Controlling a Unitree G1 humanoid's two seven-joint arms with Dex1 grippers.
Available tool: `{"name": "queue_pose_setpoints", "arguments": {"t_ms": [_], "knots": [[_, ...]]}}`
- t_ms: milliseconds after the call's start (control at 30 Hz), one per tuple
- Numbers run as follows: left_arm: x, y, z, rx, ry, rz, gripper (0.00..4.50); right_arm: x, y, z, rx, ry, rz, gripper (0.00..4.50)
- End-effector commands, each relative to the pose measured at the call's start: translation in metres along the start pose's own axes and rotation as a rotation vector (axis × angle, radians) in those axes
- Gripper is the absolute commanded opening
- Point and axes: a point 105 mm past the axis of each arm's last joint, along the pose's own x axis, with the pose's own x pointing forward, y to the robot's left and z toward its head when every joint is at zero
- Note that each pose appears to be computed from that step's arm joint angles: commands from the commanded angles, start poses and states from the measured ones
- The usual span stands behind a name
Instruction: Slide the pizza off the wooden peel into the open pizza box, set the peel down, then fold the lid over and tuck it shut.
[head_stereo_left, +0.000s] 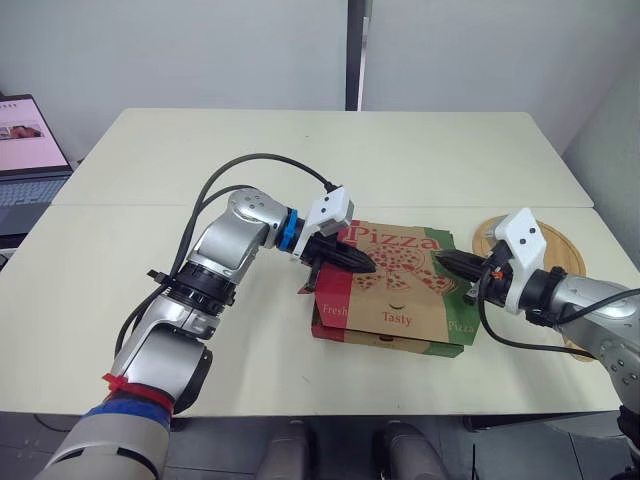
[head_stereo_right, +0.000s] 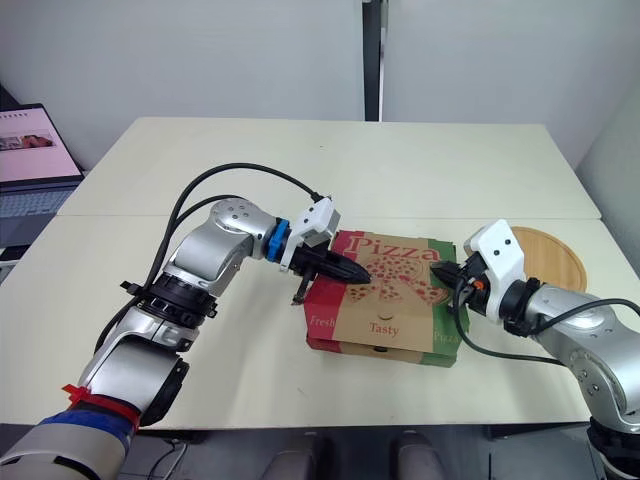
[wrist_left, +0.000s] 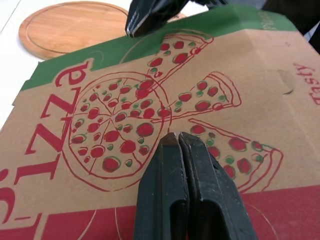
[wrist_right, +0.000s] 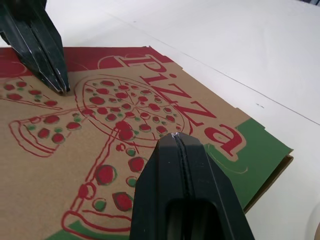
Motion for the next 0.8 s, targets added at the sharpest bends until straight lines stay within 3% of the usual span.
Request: {"name": "queue_pose_setpoints", "arguments": {"t_ms": [33, 167, 367, 800], "knots": [[-0.001, 0.002, 0.006, 0.043, 0.005, -0.006, 0.03, -0.028, -0.025, 0.020, -0.045, -0.068, -0.136, 0.00], [-0.002, 0.003, 0.008, 0.054, 0.005, -0.007, 0.03, -0.058, -0.039, -0.005, -0.081, 0.076, -0.213, 0.00], [-0.003, 0.005, 0.014, 0.068, -0.005, -0.009, 0.03, -0.065, -0.014, -0.052, -0.111, 0.269, -0.105, 0.00], [-0.001, 0.004, 0.019, 0.081, -0.006, -0.020, 0.03, -0.043, 0.024, -0.035, -0.008, 0.112, 0.067, 0.00]]}}
